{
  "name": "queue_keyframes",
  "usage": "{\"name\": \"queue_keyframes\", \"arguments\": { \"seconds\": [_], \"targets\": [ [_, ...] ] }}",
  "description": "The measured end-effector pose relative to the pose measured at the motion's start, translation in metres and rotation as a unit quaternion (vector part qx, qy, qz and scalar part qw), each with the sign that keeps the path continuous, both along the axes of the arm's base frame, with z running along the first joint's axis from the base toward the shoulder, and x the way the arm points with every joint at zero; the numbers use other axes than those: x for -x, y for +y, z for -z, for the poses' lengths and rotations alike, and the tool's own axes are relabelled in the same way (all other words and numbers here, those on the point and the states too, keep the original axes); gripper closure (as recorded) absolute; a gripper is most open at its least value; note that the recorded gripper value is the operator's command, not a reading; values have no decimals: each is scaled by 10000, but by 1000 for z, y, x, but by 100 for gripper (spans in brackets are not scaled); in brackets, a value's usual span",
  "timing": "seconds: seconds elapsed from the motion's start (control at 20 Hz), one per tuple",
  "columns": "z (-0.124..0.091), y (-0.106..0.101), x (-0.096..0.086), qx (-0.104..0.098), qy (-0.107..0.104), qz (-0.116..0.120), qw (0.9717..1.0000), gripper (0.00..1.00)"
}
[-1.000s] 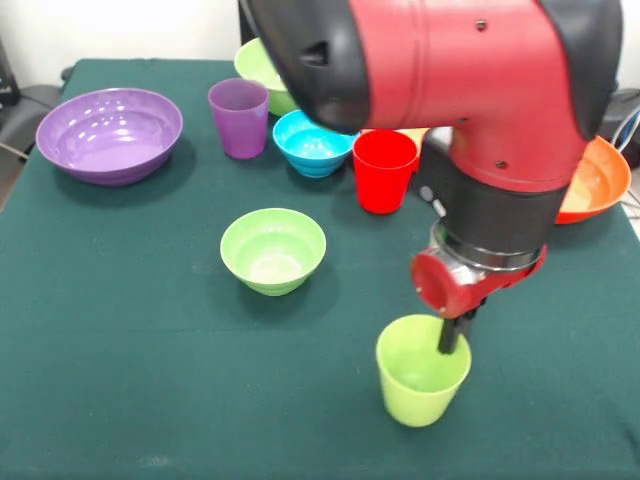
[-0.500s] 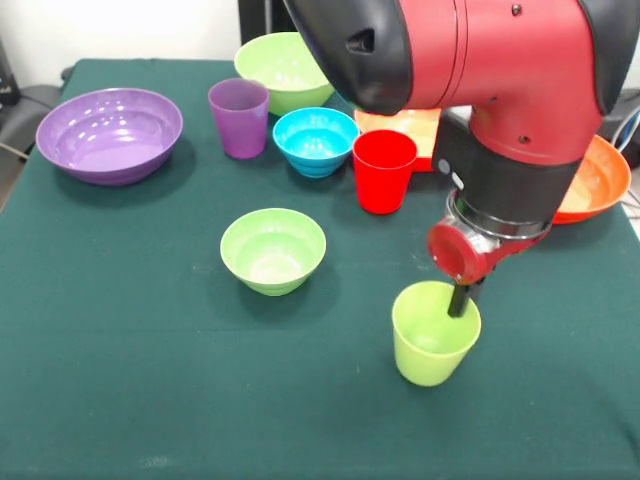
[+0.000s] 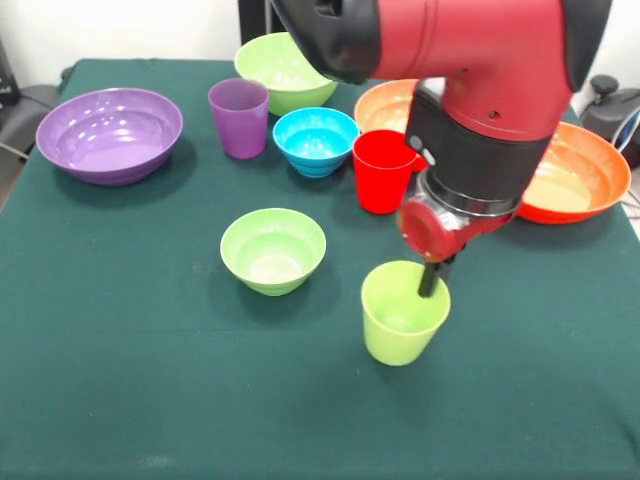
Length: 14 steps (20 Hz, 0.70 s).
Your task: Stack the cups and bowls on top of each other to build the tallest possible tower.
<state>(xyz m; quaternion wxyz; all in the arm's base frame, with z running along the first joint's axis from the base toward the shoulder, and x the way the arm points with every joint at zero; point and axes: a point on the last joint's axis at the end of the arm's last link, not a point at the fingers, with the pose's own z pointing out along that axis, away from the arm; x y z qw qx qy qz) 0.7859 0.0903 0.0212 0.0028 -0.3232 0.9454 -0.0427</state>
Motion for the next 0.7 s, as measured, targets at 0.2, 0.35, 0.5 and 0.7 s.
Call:
{"name": "queue_keyframes", "arguments": {
  "seconds": [0.2, 0.35, 0.5, 0.7],
  "targets": [
    [-2, -17, -2, 26, -25, 98, 9999, 100],
    [-2, -32, -5, 27, -82, 182, 9998, 100],
    [-1, -44, -7, 24, -166, 241, 9996, 100],
    [3, -58, -7, 9, -285, 290, 9992, 100]
  ]
}}
